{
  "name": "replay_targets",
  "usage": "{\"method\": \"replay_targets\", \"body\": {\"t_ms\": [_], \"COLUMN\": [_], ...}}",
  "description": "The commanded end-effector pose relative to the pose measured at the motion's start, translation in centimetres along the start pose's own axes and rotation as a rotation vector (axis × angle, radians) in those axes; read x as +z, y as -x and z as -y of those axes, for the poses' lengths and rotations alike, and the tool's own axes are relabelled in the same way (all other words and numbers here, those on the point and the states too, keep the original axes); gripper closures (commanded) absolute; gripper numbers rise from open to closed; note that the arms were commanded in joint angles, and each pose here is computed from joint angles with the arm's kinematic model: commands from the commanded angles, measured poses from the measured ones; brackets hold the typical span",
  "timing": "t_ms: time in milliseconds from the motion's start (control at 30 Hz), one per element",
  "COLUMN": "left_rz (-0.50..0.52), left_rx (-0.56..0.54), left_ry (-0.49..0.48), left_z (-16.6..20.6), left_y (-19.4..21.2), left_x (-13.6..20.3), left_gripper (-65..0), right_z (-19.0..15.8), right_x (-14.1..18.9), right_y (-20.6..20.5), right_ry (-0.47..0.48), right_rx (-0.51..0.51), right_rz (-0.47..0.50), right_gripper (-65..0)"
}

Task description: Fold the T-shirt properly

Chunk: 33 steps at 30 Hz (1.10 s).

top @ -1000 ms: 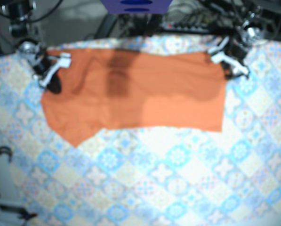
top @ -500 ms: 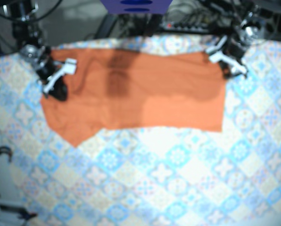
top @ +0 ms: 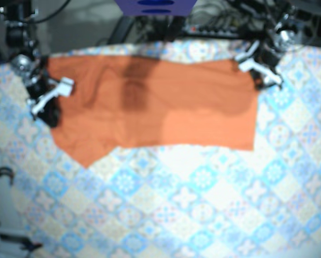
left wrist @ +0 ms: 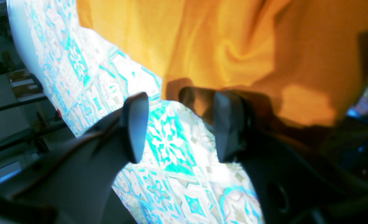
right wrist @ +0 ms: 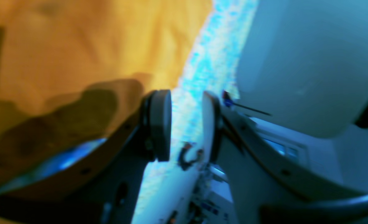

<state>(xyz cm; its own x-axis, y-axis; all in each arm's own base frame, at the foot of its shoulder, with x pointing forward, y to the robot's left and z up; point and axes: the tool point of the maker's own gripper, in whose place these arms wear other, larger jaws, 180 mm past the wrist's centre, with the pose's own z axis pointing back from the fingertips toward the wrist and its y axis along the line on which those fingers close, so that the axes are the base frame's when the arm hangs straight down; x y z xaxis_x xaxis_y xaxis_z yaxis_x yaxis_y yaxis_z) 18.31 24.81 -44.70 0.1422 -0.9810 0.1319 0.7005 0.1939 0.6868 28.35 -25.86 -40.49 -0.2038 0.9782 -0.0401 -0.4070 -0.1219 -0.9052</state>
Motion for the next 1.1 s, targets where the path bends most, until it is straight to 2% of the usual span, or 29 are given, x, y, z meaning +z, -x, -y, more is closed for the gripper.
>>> {"method": "replay_targets", "body": {"t_ms": [0,100,200,433,700,1067], "left_rz": [0.013,0.038,0.043,0.045,0.056,0.056], "left_rx": [0.003,0.079,0.122,0.130,0.256,0.259], "left_ry": [-0.039,-0.055,-0.076,-0.070,-0.045,-0.043], "left_z": [-1.4,-2.5,-3.5,-3.3,-3.1,-3.1], "left_y": [-0.1,-0.9,-0.9,-1.0,-1.1,-1.1], "left_x": [0.2,0.4,0.5,0.7,0.6,0.6], "left_gripper": [-32.9,-32.9,-32.9,-32.9,-32.9,-32.9], "right_z": [2.5,4.5,6.1,5.3,5.1,3.7], "right_x": [-0.1,-0.1,-0.5,-0.4,-0.5,-0.4], "right_y": [0.7,0.7,0.6,0.6,1.1,0.8], "right_ry": [0.072,0.134,0.176,0.156,0.151,0.116], "right_rx": [0.003,-0.062,-0.073,-0.079,-0.087,-0.091], "right_rz": [-0.005,-0.009,-0.004,-0.006,-0.039,-0.009], "right_gripper": [-16.5,-16.5,-16.4,-16.4,-16.4,-16.4]}}
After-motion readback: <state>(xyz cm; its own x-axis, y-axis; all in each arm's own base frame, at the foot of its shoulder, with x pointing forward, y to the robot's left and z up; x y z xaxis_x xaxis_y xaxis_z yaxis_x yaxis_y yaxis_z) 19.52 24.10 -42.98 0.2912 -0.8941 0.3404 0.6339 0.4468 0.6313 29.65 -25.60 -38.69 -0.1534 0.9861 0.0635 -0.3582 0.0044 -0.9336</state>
